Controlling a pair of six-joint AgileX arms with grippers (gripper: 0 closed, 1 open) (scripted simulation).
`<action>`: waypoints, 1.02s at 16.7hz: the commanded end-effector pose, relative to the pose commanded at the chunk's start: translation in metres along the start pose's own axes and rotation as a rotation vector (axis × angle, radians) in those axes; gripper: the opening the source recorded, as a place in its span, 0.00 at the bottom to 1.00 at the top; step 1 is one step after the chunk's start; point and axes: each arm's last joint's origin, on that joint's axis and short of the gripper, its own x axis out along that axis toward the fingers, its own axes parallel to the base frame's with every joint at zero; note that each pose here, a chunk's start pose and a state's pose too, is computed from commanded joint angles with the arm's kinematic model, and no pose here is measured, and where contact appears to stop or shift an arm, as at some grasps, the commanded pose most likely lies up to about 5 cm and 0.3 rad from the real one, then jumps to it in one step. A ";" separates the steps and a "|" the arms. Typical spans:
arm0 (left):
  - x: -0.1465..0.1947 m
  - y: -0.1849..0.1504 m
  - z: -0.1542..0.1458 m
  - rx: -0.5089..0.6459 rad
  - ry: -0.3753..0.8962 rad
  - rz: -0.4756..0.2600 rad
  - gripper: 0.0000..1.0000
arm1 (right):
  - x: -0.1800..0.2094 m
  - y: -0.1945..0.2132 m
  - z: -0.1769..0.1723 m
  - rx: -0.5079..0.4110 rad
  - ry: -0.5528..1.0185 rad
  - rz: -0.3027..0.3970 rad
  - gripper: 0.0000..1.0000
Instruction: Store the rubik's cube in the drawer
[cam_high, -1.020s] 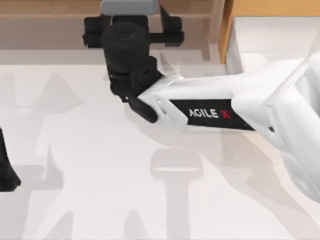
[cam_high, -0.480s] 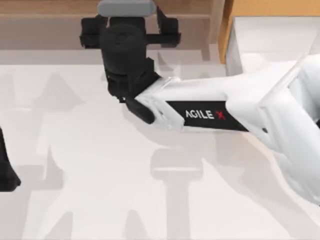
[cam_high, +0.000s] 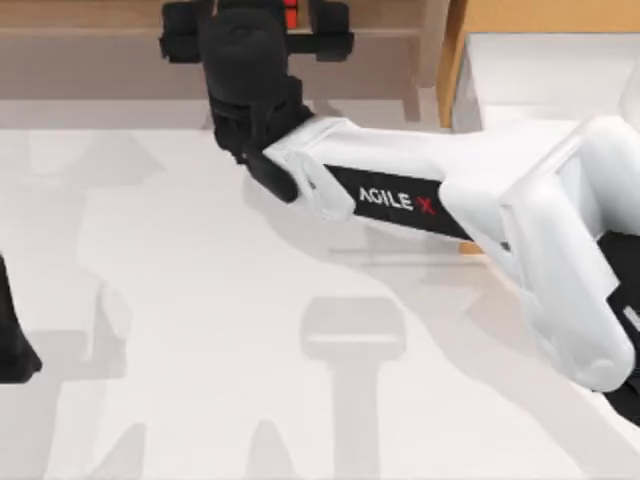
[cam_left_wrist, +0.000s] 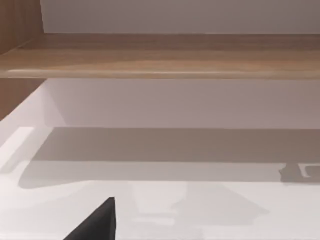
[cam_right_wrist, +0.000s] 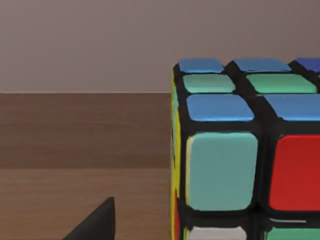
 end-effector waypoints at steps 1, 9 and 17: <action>0.000 0.000 0.000 0.000 0.000 0.000 1.00 | 0.005 -0.001 0.000 0.000 0.000 0.000 1.00; 0.000 0.000 0.000 0.000 0.000 0.000 1.00 | 0.010 -0.001 -0.001 0.000 0.000 0.000 0.85; 0.000 0.000 0.000 0.000 0.000 0.000 1.00 | 0.010 -0.001 -0.001 0.000 0.000 0.000 0.25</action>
